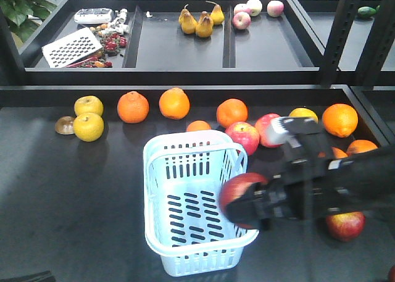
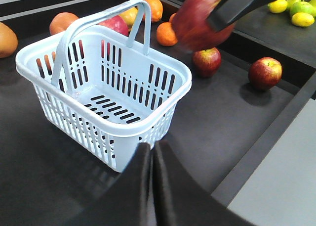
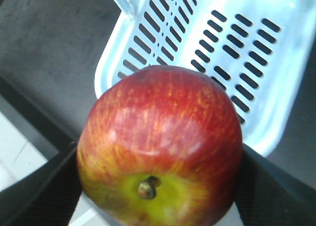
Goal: Pick three apples into basket with both arms
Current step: 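Close the right gripper on the apple and carry it over the basket, then lower the apple into the basket and open the right gripper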
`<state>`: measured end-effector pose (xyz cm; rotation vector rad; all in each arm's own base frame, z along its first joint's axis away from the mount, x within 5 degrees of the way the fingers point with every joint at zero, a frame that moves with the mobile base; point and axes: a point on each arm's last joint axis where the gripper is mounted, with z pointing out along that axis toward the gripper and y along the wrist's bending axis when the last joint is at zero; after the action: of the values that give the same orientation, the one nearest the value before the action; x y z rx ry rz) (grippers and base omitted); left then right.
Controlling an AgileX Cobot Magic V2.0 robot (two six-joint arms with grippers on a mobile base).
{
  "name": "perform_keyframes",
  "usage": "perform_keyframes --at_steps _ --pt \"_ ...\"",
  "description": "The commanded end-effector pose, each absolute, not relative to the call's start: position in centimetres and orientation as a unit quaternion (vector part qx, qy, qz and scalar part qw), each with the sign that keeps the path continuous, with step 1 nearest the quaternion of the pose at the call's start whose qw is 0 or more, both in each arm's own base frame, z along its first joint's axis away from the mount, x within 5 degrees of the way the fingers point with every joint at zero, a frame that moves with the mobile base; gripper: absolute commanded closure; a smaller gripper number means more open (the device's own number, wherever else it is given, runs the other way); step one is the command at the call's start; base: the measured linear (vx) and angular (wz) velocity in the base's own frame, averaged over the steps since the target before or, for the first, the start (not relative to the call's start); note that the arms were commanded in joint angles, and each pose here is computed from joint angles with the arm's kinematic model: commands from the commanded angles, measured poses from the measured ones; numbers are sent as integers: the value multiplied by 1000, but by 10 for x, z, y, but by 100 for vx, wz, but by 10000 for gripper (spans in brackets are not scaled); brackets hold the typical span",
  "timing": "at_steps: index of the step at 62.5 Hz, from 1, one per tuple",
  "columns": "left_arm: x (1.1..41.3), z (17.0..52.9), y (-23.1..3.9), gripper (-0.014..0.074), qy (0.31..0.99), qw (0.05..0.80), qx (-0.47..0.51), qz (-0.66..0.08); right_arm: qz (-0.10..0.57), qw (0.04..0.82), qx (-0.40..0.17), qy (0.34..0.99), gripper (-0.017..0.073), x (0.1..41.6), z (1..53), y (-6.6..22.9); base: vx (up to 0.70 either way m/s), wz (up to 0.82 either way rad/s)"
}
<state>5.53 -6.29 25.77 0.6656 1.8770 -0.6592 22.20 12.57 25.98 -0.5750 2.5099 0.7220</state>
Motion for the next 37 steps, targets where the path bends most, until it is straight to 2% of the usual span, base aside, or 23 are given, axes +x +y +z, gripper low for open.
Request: perform_keyframes --at_steps 1,7,19,26,30,37 --pt "59 270 -63 600 765 521 252 -283 261 272 -196 905 503 236 257 142 0 0" --pt "59 270 -63 600 765 521 252 -283 251 262 -203 909 408 249 242 151 0 0" --pt "59 270 -63 600 765 521 252 -283 250 246 -199 915 27 270 231 160 0 0" --pt "59 270 -63 600 765 521 252 -283 252 244 -195 916 -127 273 230 162 0 0" --pt "59 270 -63 600 765 521 252 -283 250 243 -198 916 -171 273 229 162 0 0" --pt "59 270 -63 600 765 521 252 -283 250 240 -201 916 -164 272 229 162 0 0"
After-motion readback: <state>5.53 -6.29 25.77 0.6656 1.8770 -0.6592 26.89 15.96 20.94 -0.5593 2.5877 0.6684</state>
